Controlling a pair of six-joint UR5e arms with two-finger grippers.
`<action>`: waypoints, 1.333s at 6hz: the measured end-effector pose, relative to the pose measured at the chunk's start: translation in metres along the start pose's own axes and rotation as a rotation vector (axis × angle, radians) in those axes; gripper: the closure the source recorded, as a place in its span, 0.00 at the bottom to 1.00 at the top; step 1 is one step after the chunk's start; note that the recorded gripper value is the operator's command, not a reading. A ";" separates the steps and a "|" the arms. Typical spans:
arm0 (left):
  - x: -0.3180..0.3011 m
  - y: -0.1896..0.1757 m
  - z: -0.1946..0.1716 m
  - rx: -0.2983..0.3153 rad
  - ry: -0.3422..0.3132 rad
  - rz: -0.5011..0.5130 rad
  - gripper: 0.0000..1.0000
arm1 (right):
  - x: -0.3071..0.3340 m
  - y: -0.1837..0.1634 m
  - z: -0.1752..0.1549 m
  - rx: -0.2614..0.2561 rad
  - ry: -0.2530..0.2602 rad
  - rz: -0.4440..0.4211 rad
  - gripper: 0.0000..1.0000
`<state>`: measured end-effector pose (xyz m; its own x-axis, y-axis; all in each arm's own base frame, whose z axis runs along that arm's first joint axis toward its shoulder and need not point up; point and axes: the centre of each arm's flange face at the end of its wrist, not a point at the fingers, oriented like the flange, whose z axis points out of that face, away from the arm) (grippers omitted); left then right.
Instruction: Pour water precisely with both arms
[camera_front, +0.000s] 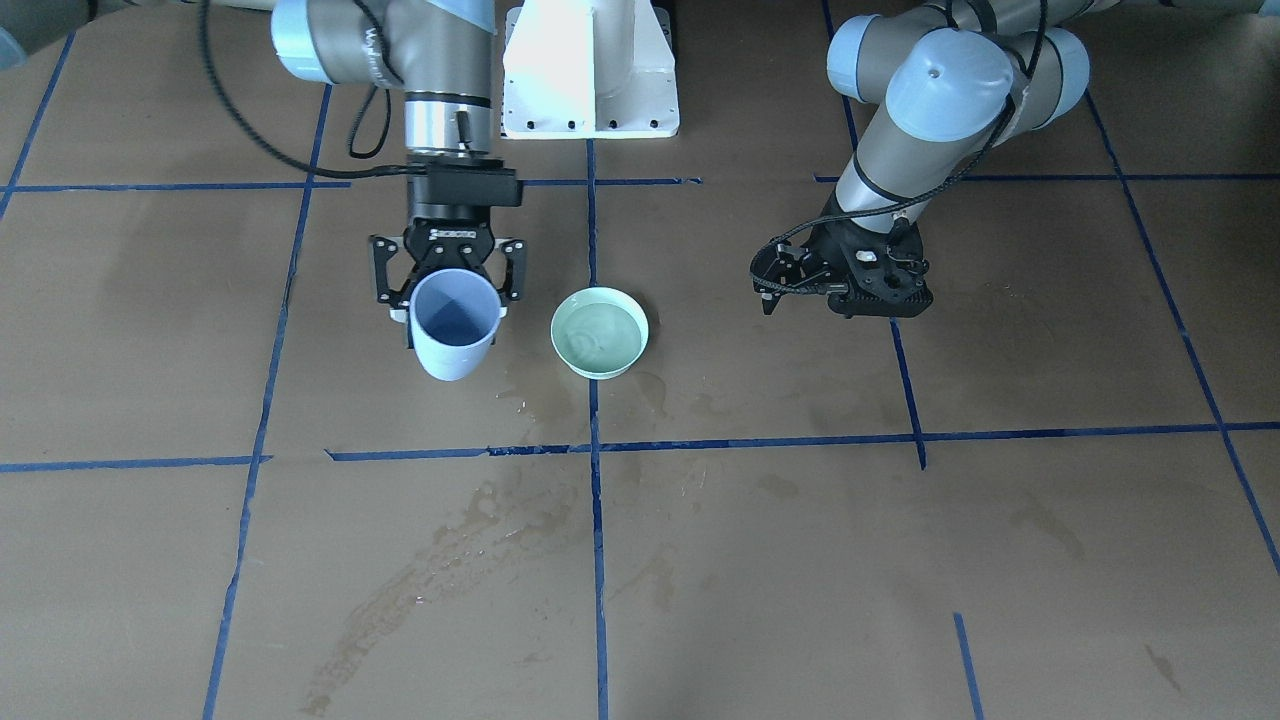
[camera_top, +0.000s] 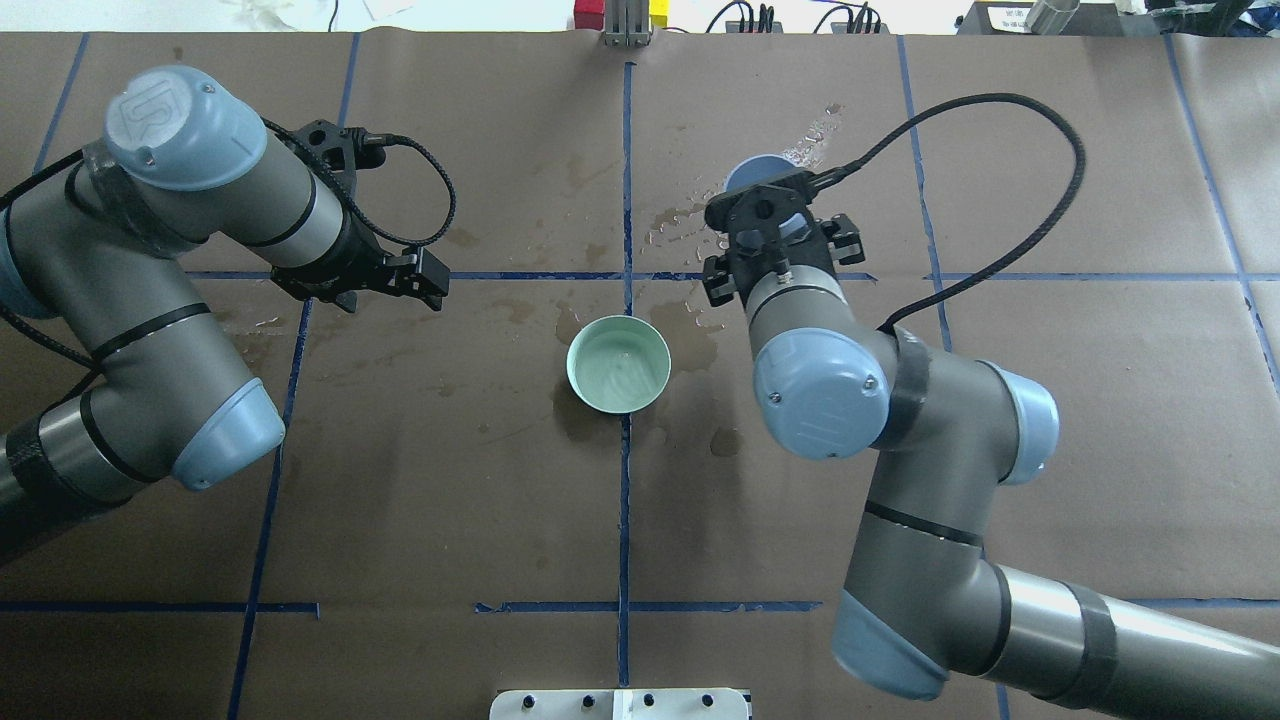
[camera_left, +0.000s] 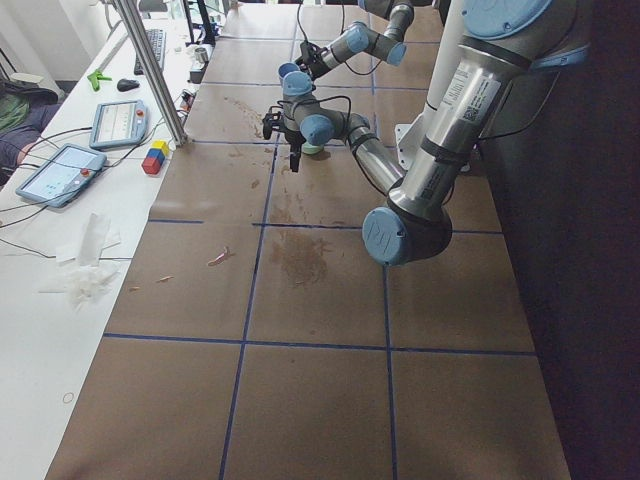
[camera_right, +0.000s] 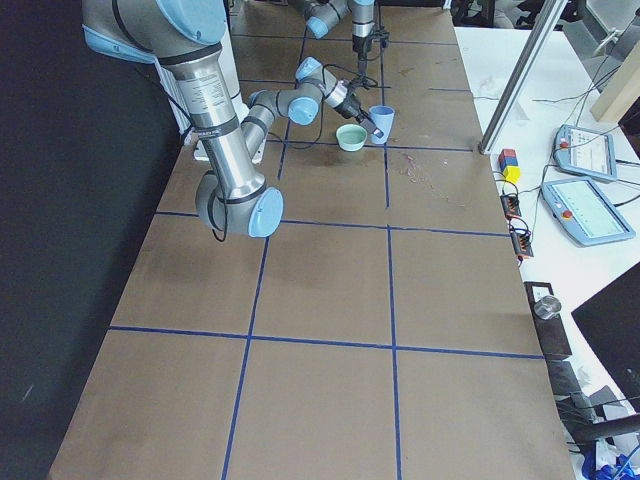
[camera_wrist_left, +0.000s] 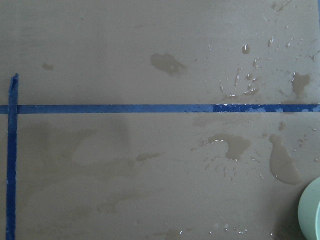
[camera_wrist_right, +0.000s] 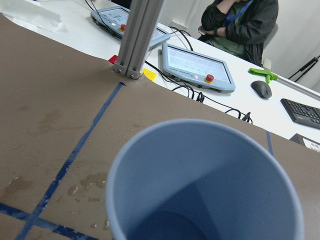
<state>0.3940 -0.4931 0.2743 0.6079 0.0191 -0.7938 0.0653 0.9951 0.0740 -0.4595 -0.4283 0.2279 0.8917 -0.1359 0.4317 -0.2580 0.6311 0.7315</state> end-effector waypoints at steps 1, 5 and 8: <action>0.000 0.000 -0.001 0.001 0.002 0.000 0.00 | 0.033 0.008 0.005 -0.012 0.018 0.031 1.00; 0.001 0.001 -0.003 0.003 0.005 0.000 0.00 | 0.168 0.088 0.031 0.017 0.003 0.105 1.00; 0.001 0.002 -0.003 0.002 0.006 0.001 0.00 | 0.262 0.143 0.039 -0.011 0.013 0.189 1.00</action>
<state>0.3926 -0.4910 0.2714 0.6036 0.0208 -0.7970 0.0665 0.9949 0.0763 -0.2778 -0.4038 0.4661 0.8325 -0.0047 0.5541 -0.4171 0.6528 0.6323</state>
